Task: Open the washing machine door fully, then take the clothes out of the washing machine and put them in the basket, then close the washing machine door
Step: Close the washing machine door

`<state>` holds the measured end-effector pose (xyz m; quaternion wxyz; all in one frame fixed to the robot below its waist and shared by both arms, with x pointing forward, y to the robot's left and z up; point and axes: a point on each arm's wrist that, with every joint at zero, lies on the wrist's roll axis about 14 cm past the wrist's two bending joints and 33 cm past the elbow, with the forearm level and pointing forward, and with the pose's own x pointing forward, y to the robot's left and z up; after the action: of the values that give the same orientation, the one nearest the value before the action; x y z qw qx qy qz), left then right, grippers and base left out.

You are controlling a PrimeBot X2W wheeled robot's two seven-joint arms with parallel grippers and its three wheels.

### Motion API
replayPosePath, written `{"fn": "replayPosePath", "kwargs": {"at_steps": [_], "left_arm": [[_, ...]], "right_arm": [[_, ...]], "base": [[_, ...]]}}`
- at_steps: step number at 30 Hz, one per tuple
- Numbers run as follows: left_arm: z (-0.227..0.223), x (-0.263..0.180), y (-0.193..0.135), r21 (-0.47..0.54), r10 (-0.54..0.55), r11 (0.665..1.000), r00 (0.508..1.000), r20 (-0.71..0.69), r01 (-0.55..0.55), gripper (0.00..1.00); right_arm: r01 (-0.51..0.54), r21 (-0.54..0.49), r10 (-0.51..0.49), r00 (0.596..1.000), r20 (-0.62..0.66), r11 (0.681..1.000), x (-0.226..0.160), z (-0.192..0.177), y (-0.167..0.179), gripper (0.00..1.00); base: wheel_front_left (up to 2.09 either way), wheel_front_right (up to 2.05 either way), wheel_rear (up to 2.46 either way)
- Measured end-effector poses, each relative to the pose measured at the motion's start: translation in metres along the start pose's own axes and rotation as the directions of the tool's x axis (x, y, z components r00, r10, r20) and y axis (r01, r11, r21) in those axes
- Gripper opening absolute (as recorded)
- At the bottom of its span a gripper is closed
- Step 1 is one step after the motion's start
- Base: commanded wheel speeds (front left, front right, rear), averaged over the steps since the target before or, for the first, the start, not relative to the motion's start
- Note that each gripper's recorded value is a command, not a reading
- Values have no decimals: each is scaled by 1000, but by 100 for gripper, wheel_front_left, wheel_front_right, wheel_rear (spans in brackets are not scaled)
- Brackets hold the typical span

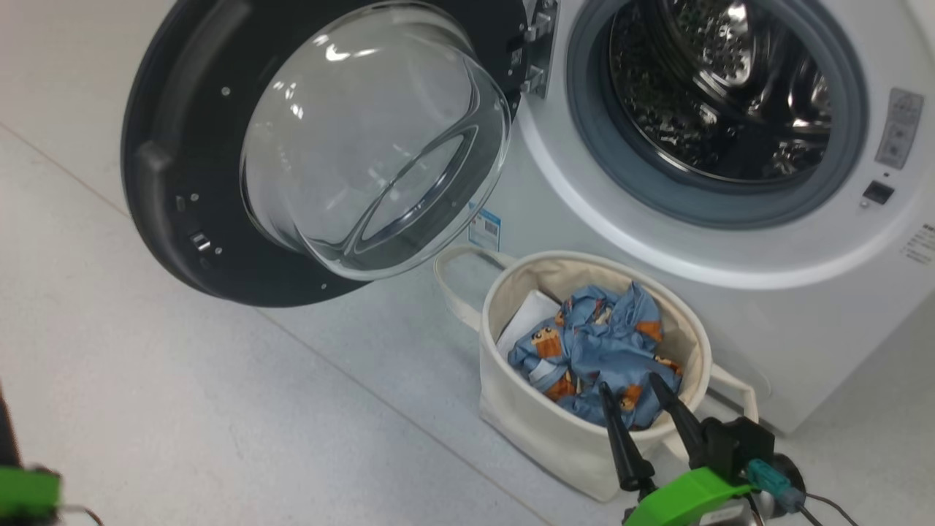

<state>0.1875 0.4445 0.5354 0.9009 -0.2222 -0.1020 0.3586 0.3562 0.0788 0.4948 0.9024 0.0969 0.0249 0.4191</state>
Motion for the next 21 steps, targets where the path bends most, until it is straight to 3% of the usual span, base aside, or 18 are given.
{"fn": "replayPosePath", "kwargs": {"at_steps": [6,10,14,21], "left_arm": [[33,44,-3,-189,-11,982,1000,-19,8,0],[33,67,-6,-251,-38,968,990,-134,4,0],[44,90,-11,-434,-82,901,979,-187,-8,0],[55,119,-39,-497,-165,867,951,-261,14,0]], "right_arm": [[6,-8,-6,999,-38,1000,0,-13,-16,100],[14,-23,-15,999,-47,1000,0,-16,-28,100],[24,-35,-26,998,-53,999,-2,-18,-39,100],[50,-54,-54,996,-70,997,-6,-23,-61,100]], "base": [[0,0,0],[0,0,0],[0,0,0],[0,0,0]]}}
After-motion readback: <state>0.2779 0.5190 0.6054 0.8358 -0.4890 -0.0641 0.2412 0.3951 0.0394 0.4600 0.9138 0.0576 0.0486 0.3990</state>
